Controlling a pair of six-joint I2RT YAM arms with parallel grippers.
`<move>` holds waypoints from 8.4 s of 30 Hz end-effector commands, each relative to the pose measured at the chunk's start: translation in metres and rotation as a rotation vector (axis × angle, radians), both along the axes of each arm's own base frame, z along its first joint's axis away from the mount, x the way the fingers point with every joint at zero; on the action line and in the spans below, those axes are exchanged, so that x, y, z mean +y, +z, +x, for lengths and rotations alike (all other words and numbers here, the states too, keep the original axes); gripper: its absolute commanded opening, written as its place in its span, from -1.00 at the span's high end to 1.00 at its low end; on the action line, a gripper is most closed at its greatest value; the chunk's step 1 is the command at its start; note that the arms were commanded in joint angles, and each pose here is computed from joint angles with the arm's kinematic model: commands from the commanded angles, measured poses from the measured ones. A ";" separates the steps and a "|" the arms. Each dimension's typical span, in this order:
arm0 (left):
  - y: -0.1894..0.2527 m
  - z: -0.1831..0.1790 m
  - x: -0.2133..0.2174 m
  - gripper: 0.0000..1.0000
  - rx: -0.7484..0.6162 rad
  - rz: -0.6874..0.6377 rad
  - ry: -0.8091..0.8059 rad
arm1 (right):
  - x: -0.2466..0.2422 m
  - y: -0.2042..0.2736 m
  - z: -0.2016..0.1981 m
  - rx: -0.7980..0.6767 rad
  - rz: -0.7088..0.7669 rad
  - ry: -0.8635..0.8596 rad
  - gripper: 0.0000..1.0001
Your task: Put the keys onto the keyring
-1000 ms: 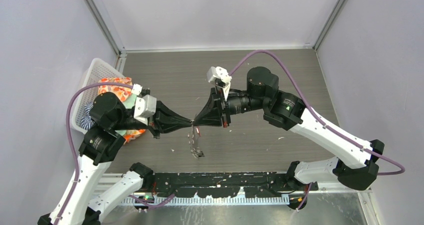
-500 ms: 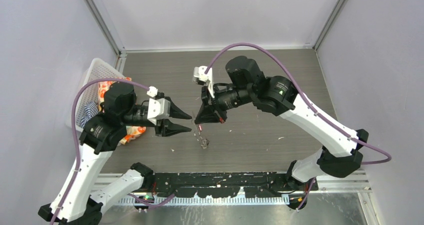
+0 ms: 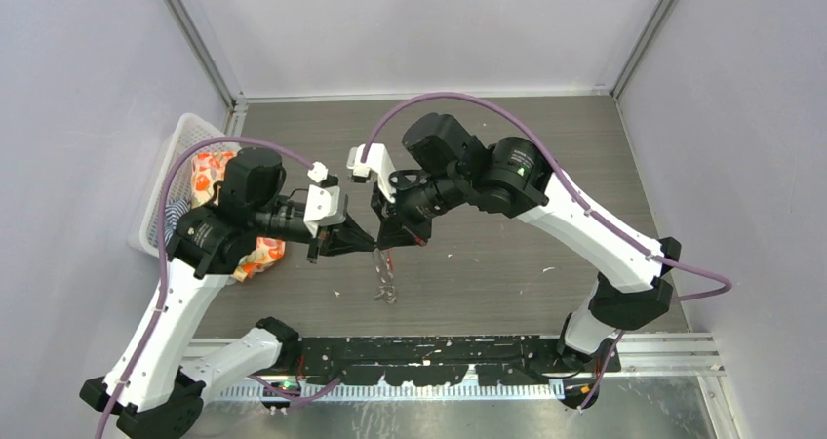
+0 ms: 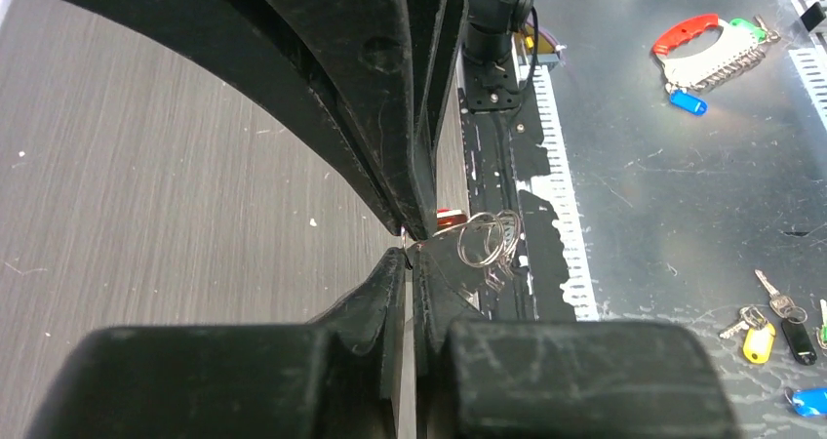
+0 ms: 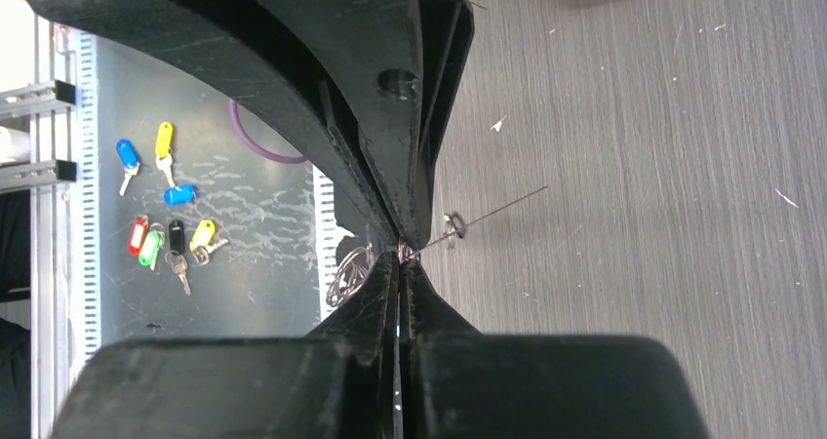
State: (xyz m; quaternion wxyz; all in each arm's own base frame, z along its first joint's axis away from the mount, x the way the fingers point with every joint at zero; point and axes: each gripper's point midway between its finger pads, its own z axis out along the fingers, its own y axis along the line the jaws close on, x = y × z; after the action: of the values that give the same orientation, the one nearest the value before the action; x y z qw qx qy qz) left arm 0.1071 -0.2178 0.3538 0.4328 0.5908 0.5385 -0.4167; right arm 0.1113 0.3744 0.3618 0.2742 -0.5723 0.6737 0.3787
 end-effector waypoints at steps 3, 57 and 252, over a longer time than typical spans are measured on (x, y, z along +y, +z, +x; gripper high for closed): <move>0.013 -0.008 0.002 0.85 -0.063 -0.016 -0.030 | 0.001 0.005 0.001 -0.058 -0.030 -0.020 0.98; 0.006 -0.002 0.003 0.99 -0.033 -0.015 0.042 | 0.019 0.043 -0.018 -0.069 0.206 0.011 0.98; 0.089 0.003 -0.022 0.99 0.001 -0.416 0.116 | -0.050 0.069 0.000 0.119 0.649 -0.240 0.98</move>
State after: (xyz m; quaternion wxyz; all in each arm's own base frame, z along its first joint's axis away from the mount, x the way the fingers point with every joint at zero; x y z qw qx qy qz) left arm 0.1134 -0.2421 0.4154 0.5273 0.4544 0.5158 -0.4995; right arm 0.1133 0.3289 0.4157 0.4337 -0.3518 0.6094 0.5628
